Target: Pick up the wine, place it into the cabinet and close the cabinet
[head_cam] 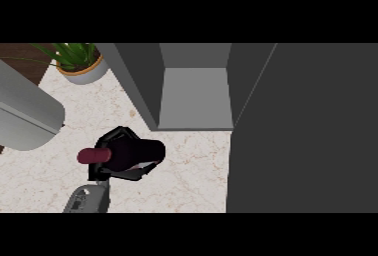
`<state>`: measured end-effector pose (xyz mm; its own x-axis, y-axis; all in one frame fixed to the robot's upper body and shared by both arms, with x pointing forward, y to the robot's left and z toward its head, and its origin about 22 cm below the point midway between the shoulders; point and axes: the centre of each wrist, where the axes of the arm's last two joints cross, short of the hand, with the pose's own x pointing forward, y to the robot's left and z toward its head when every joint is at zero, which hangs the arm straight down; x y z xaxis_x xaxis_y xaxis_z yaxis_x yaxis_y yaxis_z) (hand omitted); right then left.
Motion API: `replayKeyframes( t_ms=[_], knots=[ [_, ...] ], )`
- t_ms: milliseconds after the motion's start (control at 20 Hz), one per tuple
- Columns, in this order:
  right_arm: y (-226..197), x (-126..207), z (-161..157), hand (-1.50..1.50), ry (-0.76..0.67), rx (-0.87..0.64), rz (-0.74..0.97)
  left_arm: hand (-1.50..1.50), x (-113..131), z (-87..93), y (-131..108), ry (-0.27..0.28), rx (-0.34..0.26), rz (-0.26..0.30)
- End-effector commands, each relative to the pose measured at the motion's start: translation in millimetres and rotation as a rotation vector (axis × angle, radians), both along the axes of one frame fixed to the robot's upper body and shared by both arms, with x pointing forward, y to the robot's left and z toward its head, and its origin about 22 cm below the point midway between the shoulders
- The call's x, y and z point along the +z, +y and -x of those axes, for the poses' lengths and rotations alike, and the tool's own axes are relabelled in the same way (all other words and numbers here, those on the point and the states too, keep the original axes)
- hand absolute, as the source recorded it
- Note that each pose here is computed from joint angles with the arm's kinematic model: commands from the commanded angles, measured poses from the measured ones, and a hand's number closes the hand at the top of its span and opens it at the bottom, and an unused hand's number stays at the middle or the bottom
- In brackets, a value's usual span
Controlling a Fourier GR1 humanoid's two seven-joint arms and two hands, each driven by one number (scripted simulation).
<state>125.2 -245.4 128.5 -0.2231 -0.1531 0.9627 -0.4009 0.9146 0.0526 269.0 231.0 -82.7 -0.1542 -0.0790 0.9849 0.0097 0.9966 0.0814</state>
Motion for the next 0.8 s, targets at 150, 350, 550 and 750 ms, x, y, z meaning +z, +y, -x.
replayKeyframes(
  t_ms=[150, 350, 550, 750],
  knots=[
    [-4, 31, 23, -1.50, -0.079, -0.002, -0.019, 1.50, 46, -31.3, -27, 0.016, 0.021, -0.013],
    [4, 37, 25, -1.50, -0.050, 0.019, -0.001, 1.50, 59, -41.9, -70, 0.026, -0.021, -0.087],
    [2, 19, 23, -1.50, -0.049, 0.005, 0.005, 1.50, 65, -51.8, -83, 0.020, -0.022, -0.192],
    [-6, 21, 23, -1.50, -0.063, 0.031, -0.004, 1.50, 71, -52.4, -104, 0.011, 0.011, -0.190]
  ],
)
